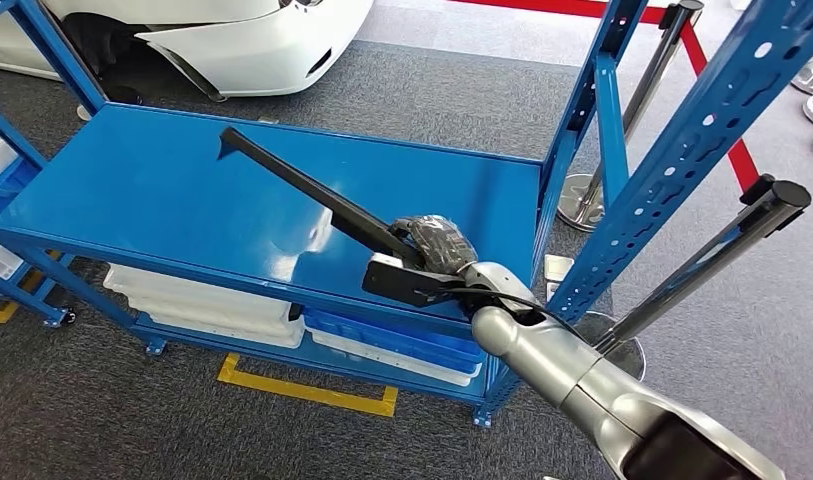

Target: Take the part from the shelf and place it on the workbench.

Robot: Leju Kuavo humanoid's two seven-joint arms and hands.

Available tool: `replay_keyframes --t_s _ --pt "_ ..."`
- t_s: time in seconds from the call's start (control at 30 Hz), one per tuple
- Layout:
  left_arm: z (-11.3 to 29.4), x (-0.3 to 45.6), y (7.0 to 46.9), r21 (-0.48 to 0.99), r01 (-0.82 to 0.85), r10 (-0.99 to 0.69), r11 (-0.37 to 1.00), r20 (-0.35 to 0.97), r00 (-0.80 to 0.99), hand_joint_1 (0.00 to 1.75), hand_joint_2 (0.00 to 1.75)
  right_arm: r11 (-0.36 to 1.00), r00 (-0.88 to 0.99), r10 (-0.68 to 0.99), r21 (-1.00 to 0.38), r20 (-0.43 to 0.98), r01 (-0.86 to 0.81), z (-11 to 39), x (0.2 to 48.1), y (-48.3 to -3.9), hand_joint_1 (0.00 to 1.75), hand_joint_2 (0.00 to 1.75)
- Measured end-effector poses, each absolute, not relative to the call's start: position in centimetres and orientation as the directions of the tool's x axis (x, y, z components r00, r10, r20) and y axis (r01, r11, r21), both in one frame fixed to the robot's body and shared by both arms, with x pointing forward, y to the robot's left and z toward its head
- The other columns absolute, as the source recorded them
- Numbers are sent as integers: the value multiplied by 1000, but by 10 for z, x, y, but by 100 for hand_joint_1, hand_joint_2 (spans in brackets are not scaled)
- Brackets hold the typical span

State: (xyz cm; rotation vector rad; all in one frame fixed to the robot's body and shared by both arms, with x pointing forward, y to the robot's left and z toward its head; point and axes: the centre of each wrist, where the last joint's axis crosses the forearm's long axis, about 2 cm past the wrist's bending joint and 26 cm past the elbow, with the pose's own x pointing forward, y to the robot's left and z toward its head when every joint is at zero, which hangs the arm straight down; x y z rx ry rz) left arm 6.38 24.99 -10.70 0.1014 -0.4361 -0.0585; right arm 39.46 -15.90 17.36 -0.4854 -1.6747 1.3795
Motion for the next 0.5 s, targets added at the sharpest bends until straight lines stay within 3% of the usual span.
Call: replay_keyframes --t_s 0.13,0.5 --pt "-107 64 251 124 23 -74 992 424 903 0 0 464 -590 632 -855 502 -230 199 383 -146 175 175" --pt "-107 64 252 151 -19 -54 988 463 885 0 0 668 -710 396 -713 583 -213 235 354 -146 175 175"
